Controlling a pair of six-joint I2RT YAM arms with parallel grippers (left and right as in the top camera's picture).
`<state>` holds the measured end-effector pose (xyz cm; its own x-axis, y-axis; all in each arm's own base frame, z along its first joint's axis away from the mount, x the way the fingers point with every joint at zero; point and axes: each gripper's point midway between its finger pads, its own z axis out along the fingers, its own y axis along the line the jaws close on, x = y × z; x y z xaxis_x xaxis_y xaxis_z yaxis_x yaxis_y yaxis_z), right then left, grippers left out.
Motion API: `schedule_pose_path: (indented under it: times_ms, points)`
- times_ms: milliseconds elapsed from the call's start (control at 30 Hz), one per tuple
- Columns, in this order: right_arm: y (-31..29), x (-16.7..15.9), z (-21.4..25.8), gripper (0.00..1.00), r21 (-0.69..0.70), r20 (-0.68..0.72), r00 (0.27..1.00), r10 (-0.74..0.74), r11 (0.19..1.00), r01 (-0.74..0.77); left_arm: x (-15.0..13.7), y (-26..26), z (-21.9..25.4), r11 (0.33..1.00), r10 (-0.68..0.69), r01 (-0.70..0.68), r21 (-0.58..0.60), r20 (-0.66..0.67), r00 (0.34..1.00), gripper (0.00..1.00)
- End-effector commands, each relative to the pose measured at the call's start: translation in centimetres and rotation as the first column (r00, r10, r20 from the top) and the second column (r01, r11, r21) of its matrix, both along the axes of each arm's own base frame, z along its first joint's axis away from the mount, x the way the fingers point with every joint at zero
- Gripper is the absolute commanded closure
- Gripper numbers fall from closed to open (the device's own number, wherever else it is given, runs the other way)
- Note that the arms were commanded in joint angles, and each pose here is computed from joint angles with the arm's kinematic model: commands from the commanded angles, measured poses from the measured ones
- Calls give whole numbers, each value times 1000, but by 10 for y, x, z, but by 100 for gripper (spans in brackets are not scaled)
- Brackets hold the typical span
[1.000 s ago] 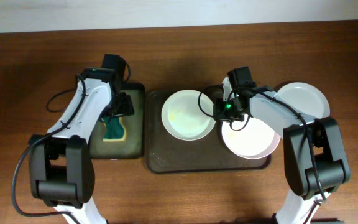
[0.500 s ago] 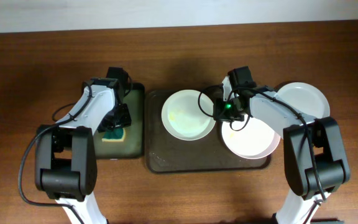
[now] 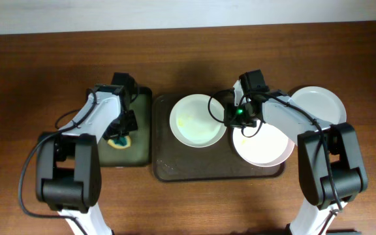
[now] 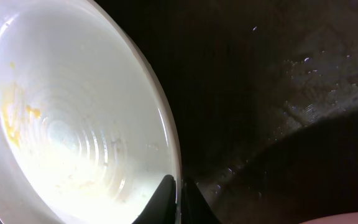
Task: Clean dirty plates on tray and stack at the side
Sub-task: 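Grasp the green sponge with the left gripper and lift it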
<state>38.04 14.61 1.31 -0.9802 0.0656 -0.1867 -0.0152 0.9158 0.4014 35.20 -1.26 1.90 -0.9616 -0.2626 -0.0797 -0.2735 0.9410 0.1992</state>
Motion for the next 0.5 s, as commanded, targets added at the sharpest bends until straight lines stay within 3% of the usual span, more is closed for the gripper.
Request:
schedule_pose_path:
  times_ms: [0,133,167,267,367,467]
  points:
    - [2,3,2,93,3,7,1000,11,1000,-11,22,-3,66,1000,-9,15,-28,200,980,100]
    - [2,3,2,93,4,7,1000,11,1000,-11,29,-4,126,998,-5,26,-49,382,924,100]
    - [2,3,2,93,4,7,1000,11,1000,-11,32,-5,154,998,-5,36,-58,466,885,100]
    - [2,3,2,93,4,7,1000,11,1000,-11,35,-3,184,998,-5,39,-49,560,829,100]
    - [2,3,2,93,4,7,1000,11,1000,-11,41,-4,199,998,1,42,-56,613,790,100]
    - [2,3,2,93,4,6,1000,11,1000,-11,45,-4,193,998,0,42,-56,607,795,100]
